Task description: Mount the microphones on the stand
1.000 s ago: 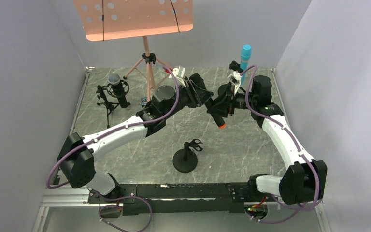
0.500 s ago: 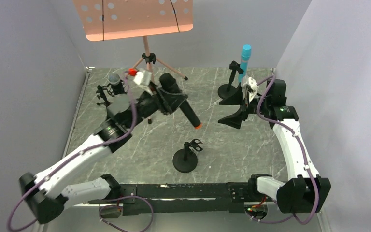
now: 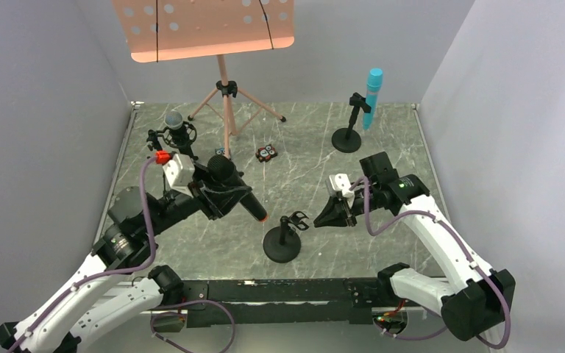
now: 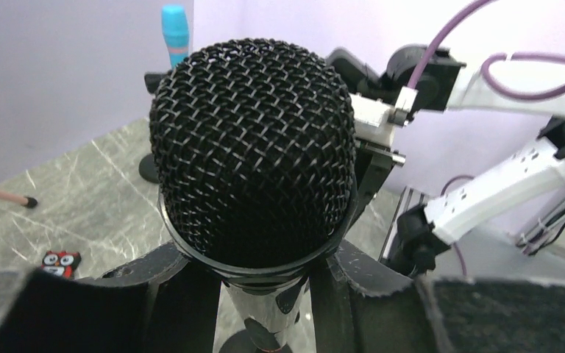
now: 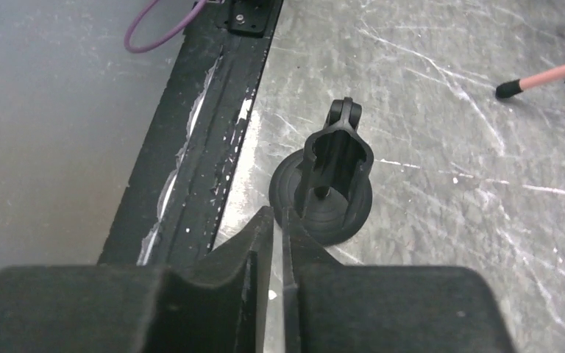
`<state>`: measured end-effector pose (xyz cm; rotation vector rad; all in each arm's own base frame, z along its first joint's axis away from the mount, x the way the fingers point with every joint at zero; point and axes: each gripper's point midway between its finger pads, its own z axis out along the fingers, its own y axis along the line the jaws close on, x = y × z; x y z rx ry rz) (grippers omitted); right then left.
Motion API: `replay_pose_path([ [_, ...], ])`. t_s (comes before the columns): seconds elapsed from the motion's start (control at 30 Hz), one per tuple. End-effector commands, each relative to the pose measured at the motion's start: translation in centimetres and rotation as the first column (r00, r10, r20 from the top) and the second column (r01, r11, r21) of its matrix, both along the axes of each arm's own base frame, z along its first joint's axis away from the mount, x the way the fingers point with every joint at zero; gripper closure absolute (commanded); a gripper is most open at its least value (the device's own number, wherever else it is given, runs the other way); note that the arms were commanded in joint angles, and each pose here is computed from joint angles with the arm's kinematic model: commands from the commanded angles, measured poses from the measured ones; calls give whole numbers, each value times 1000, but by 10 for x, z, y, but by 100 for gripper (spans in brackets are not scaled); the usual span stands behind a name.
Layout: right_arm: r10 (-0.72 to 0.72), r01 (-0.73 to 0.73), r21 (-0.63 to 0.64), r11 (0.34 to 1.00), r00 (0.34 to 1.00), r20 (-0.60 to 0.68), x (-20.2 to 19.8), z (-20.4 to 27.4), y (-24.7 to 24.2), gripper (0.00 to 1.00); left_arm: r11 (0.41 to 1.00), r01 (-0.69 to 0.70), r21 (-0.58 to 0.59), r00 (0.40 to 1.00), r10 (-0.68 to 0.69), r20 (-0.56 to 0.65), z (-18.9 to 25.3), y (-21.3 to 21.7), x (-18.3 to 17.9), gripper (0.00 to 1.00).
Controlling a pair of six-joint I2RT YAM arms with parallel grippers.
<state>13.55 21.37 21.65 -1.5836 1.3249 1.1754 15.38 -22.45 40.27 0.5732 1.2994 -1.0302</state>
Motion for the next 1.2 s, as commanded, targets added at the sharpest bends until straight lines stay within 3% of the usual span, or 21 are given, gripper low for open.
replay_pose_path([
  [0.0, 31, -31, -9, 999, 995, 99, 10, 0, 10, 93, 999, 48, 14, 996, -49, 72, -1, -4, -8, 100],
  [0.13, 44, -44, 3, 999, 997, 60, 11, -3, 17, 100, 997, 75, 5, 995, -75, 71, -3, -11, -7, 100],
  [0.77, -29, 31, -44, 999, 998, 47, 21, -28, 28, 100, 979, 195, -59, 978, -190, 85, 7, -63, 4, 100],
  [1.0, -48, 50, -35, 998, 998, 49, 22, -30, 28, 93, 976, 203, -77, 978, -198, 70, -1, -79, 10, 100],
  [1.17, -42, 44, -28, 999, 998, 47, 20, -29, 28, 82, 976, 198, -89, 979, -193, 67, -7, -82, 12, 100],
])
